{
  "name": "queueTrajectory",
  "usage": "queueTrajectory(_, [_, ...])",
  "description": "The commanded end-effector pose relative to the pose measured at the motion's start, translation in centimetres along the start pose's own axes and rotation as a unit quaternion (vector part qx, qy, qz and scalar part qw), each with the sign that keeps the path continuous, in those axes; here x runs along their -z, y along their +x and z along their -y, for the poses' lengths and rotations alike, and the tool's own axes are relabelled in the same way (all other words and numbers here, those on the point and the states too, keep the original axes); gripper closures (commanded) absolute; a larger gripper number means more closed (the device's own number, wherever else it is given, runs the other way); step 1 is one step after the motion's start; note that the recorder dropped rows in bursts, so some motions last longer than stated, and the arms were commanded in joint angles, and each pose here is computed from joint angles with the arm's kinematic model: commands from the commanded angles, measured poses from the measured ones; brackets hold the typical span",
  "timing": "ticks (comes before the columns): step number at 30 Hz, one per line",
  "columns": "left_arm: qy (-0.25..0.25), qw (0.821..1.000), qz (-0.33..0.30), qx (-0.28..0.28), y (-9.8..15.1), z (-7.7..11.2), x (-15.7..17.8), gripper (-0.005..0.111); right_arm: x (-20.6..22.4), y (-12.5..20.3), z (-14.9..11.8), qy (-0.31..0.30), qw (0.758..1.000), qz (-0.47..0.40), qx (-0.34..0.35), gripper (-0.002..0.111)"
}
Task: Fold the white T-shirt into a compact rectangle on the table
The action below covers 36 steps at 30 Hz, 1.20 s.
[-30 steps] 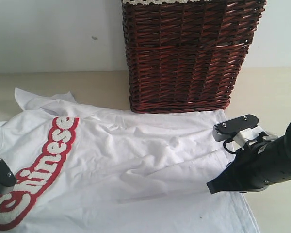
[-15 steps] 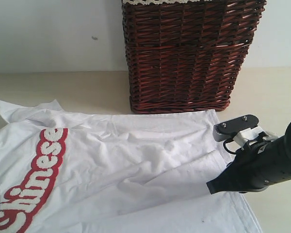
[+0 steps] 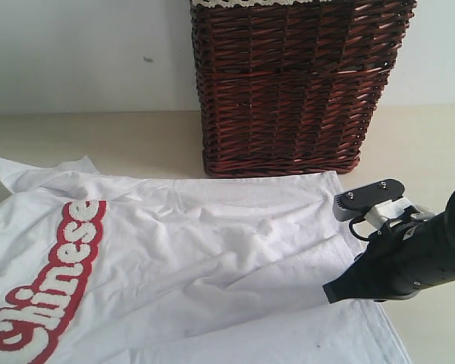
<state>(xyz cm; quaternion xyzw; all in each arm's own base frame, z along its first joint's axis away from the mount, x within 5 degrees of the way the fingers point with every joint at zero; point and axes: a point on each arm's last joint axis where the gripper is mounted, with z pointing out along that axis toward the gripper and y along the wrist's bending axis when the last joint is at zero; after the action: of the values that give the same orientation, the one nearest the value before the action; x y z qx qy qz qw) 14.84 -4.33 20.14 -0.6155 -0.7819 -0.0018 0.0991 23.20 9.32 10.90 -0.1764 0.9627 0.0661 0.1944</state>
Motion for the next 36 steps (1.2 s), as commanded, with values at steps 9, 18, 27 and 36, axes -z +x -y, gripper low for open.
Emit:
queueTrajectory(9, [-0.055, 0.997, 0.04, -0.029, 1.0, 1.7, 1.8, 0.107, 0.2, 0.0, 0.2, 0.002, 1.0, 0.004, 0.001, 0.101])
queueTrajectory(18, [-0.09, 0.99, 0.067, -0.079, -0.2, 1.6, 4.0, 0.107, 0.2, -0.1, 0.2, 0.004, 1.0, 0.009, 0.001, 0.101])
queueTrajectory(27, [-0.067, 0.967, 0.219, -0.115, -2.4, 2.2, 7.2, 0.107, 0.2, -0.1, 0.2, 0.004, 1.0, 0.009, 0.001, 0.101])
queueTrajectory(36, [-0.123, 0.985, 0.123, -0.008, -0.9, -1.5, 4.6, 0.105, 0.2, -0.1, 0.2, 0.004, 1.0, 0.009, 0.001, 0.101])
